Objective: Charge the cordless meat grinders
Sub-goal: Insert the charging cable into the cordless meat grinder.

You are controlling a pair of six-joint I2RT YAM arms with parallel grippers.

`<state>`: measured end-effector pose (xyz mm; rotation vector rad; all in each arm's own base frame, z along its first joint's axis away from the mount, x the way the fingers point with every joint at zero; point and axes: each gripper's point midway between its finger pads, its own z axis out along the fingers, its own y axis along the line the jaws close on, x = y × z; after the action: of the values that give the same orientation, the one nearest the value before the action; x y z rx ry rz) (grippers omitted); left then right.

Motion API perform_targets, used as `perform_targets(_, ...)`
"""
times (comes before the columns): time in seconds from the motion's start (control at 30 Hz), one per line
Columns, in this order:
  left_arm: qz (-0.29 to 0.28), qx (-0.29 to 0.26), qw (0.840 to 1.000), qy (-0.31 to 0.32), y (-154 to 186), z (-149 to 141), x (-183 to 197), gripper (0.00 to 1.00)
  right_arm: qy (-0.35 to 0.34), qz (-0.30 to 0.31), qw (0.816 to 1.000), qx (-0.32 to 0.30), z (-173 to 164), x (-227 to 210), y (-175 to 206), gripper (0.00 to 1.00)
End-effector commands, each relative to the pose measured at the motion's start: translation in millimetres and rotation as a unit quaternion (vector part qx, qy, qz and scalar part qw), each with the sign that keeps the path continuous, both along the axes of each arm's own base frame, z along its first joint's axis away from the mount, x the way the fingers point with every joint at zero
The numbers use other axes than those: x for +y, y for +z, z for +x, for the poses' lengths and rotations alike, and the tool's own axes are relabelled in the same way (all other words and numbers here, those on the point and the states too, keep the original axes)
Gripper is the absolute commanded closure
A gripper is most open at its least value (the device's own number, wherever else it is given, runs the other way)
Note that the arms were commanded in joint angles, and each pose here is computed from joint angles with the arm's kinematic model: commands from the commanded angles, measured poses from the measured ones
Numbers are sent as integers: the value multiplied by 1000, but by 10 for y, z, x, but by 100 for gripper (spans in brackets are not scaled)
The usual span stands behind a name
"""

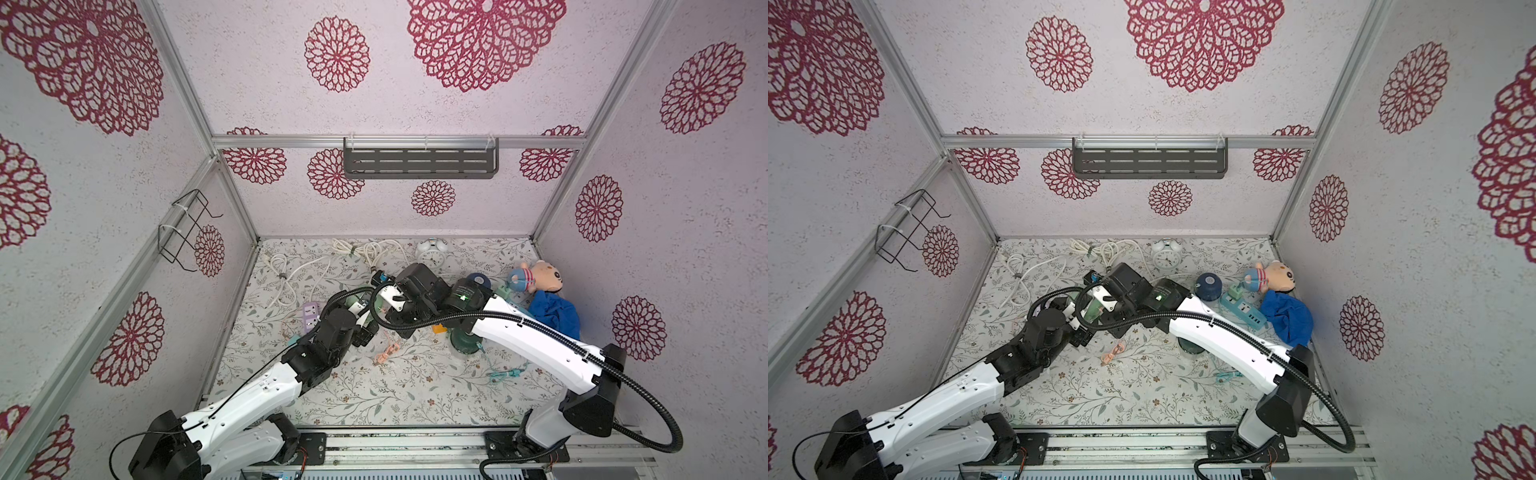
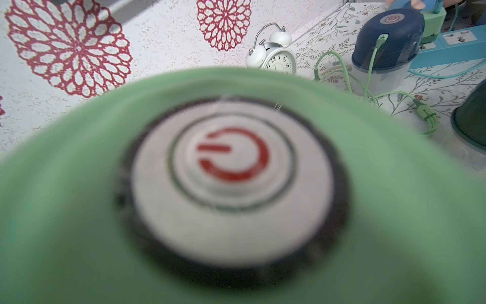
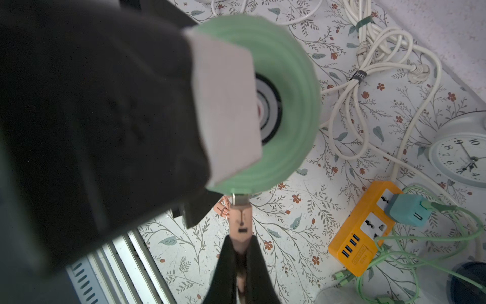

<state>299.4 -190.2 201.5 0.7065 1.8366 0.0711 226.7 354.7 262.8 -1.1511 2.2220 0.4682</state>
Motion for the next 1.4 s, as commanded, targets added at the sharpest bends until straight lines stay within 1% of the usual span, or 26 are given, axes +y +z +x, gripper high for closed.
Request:
perform_targets(0.0,-2,-14,998,-61,139,-106,-293,61,4,103,994,-39,128,321,541,100)
perform_targets(0.13,-4,-14,998,-69,138,-147,-332,62,8,106,994,-37,141,373,543,100)
perform_targets(0.37,-9,-4,996,-85,101,-249,-337,63,13,89,994,-55,182,316,552,100)
perform_targets(0.53,-15,-1,996,-93,117,-298,-370,63,37,114,992,-29,92,431,568,100)
perform_targets(0.6,-8,3,995,-98,94,-311,-398,64,36,114,992,-28,98,443,568,100)
perform_targets(0.8,22,12,994,-106,-48,-382,-446,65,30,100,993,-54,163,357,671,100)
perform_targets(1.0,29,9,994,-108,-66,-437,-478,65,27,93,994,-58,194,324,668,100)
perform_targets(1.23,40,8,992,-119,-59,-462,-588,66,40,127,990,-39,159,474,731,100)
perform_targets(1.37,45,9,991,-126,-96,-493,-632,66,33,112,992,-56,225,438,725,100)
